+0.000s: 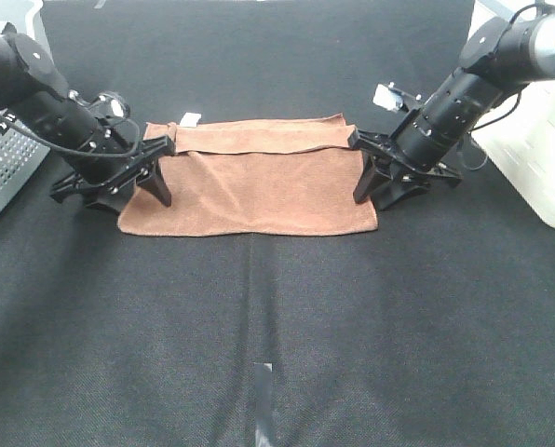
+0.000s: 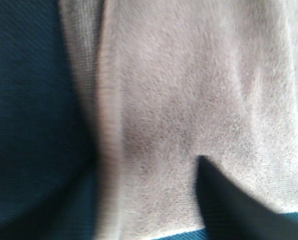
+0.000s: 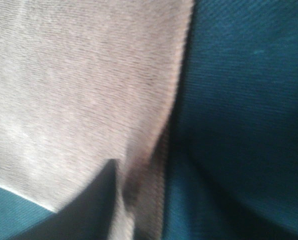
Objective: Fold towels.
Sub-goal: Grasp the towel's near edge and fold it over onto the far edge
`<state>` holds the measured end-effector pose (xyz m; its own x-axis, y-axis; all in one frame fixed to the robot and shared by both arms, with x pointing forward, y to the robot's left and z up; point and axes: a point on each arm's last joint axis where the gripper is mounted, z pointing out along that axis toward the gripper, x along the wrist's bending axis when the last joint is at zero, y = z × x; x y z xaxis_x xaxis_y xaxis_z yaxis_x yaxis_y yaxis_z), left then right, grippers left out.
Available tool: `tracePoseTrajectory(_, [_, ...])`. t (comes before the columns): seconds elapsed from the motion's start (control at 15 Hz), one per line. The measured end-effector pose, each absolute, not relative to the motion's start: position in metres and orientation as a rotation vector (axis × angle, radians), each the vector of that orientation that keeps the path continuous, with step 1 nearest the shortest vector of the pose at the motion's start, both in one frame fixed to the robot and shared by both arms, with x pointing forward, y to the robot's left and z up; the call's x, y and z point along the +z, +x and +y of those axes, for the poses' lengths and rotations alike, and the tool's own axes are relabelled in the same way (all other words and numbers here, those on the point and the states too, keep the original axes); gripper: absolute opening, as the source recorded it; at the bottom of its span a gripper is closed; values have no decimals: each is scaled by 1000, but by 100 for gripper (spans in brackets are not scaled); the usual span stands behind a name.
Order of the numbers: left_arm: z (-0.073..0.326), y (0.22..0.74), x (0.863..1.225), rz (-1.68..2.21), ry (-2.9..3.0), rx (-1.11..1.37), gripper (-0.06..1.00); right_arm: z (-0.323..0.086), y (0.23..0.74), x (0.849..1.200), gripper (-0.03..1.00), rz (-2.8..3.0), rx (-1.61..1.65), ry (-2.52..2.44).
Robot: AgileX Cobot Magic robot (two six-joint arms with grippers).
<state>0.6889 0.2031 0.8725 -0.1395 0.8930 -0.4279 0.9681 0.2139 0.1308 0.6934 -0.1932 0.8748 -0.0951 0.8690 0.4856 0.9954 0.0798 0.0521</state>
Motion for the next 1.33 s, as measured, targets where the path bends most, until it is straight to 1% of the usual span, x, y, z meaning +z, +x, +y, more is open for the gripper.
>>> tracePoseTrajectory(0.07, [203, 688, 871, 2085, 1728, -255, 35, -192, 693, 874, 28, -2020, -548, -1844])
tracePoseTrajectory(0.13, [203, 688, 871, 2087, 1732, -262, 26, -191, 693, 871, 21, -2010, -542, -1842])
tracePoseTrajectory(0.27, [203, 686, 870, 2090, 1755, -281, 5, -191, 691, 870, 1, -2000, -530, -1832])
tracePoseTrajectory(0.33, [203, 685, 870, 2089, 1764, -281, 2, -191, 691, 870, 0, -1998, -525, -1829])
tracePoseTrajectory(0.4, [203, 684, 874, 2084, 1773, -281, 1, -191, 691, 870, 0, -1995, -522, -1827])
tracePoseTrajectory(0.47, [204, 684, 885, 2066, 1788, -267, 1, -191, 690, 872, 0, -1995, -518, -1821])
tracePoseTrajectory(0.67, [206, 677, 902, 2040, 1871, -258, 1, -192, 678, 884, 0, -1987, -507, -1823])
tracePoseTrajectory(0.8, [207, 668, 908, 2046, 1917, -300, 1, -194, 662, 888, 0, -1974, -474, -1818])
tracePoseTrajectory(0.87, [207, 668, 908, 2046, 1917, -300, 1, -194, 662, 888, 0, -1974, -474, -1818])
tracePoseTrajectory(1.0, [209, 647, 907, 2061, 1948, -334, 1, -198, 638, 879, 0, -1952, -417, -1817])
tracePoseTrajectory(1.2, [215, 601, 906, 2086, 1984, -357, 1, -202, 610, 882, 0, -1937, -392, -1816])
tracePoseTrajectory(1.33, [218, 590, 907, 2095, 1972, -335, 1, -202, 604, 885, 0, -1937, -394, -1811])
